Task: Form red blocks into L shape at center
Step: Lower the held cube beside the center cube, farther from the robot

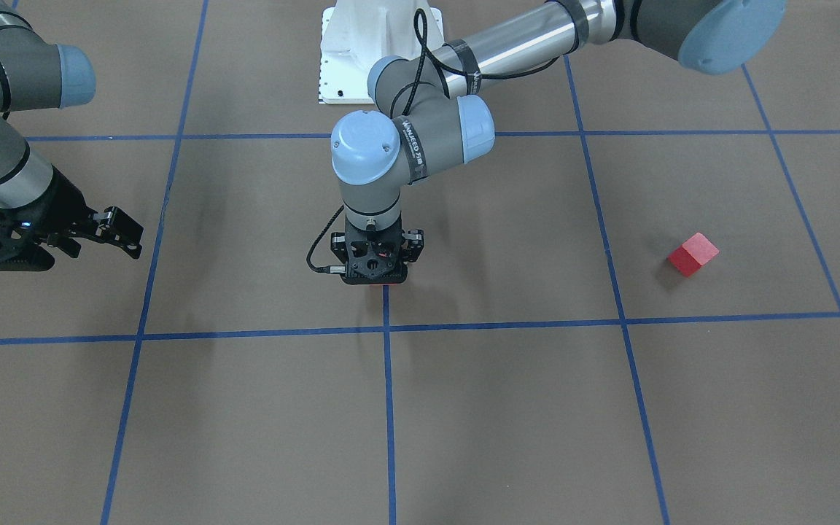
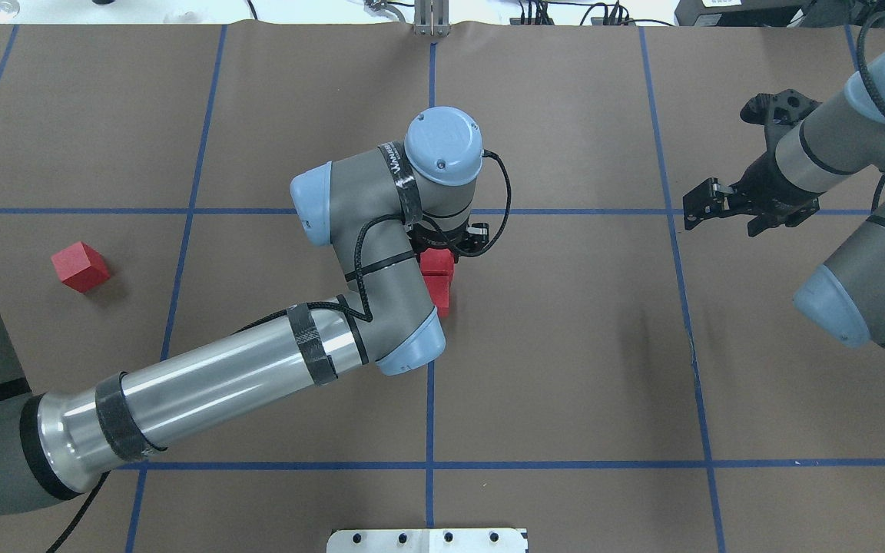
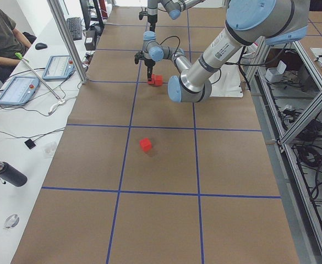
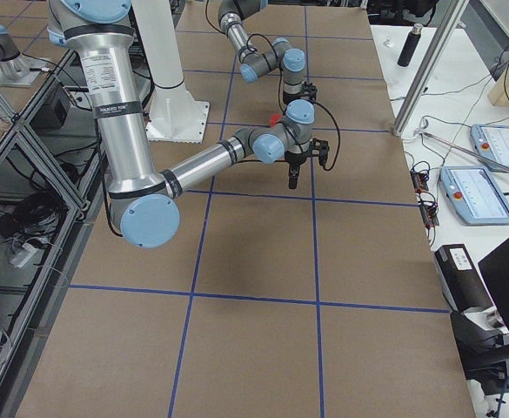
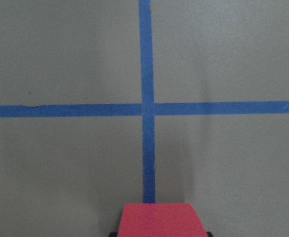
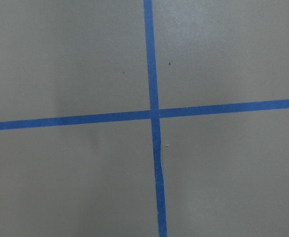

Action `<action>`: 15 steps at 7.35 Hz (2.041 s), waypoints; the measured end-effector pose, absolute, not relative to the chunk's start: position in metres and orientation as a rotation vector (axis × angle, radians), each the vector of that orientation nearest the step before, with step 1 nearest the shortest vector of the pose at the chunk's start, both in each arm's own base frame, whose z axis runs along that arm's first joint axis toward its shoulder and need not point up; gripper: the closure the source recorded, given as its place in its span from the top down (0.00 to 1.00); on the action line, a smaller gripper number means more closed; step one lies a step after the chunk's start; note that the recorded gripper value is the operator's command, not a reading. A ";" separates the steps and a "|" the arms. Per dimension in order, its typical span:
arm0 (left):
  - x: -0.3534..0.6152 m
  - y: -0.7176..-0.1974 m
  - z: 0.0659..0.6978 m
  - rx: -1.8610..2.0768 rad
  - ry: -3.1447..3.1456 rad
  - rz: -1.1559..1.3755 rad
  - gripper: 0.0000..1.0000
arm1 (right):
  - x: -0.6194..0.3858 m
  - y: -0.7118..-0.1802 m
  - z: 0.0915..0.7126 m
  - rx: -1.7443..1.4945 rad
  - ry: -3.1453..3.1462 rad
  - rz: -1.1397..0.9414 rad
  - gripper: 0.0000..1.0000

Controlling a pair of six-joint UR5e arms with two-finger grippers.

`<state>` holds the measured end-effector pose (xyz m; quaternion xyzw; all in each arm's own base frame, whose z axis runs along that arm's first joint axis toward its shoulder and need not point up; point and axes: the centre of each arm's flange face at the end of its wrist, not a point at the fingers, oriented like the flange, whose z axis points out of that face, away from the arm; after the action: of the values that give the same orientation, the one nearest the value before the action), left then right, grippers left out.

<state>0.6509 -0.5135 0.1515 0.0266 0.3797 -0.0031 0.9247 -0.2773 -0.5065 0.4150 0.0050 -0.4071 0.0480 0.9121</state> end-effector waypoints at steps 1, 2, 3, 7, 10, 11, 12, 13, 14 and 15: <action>0.651 -0.513 0.153 0.053 0.779 -0.006 0.00 | -0.277 -0.507 0.415 0.011 -0.839 0.099 0.99; 0.651 -0.513 0.153 0.052 0.779 -0.005 0.00 | -0.277 -0.507 0.414 0.011 -0.840 0.099 0.99; 0.652 -0.512 0.154 0.051 0.778 -0.005 0.00 | -0.278 -0.507 0.414 0.011 -0.840 0.099 0.99; 0.652 -0.510 0.154 0.035 0.782 0.001 0.00 | -0.278 -0.507 0.414 0.011 -0.840 0.099 0.99; 0.651 -0.508 0.159 0.010 0.790 0.010 0.00 | -0.278 -0.507 0.414 0.011 -0.840 0.099 0.99; 0.651 -0.507 0.159 0.010 0.791 0.010 0.00 | -0.278 -0.507 0.414 0.011 -0.840 0.099 0.99; 0.651 -0.507 0.159 0.010 0.792 0.010 0.00 | -0.278 -0.507 0.414 0.011 -0.840 0.099 0.99; 0.651 -0.507 0.159 0.010 0.792 0.011 0.00 | -0.278 -0.507 0.414 0.011 -0.840 0.099 0.99; 0.650 -0.507 0.159 0.010 0.792 0.010 0.00 | -0.278 -0.507 0.414 0.011 -0.840 0.099 0.99; 0.650 -0.507 0.159 0.010 0.792 0.010 0.00 | -0.278 -0.507 0.414 0.011 -0.840 0.099 0.99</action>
<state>0.6502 -0.5074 0.1588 0.0050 0.3858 0.0048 0.9226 -0.2775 -0.5068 0.4141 0.0054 -0.4076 0.0480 0.9119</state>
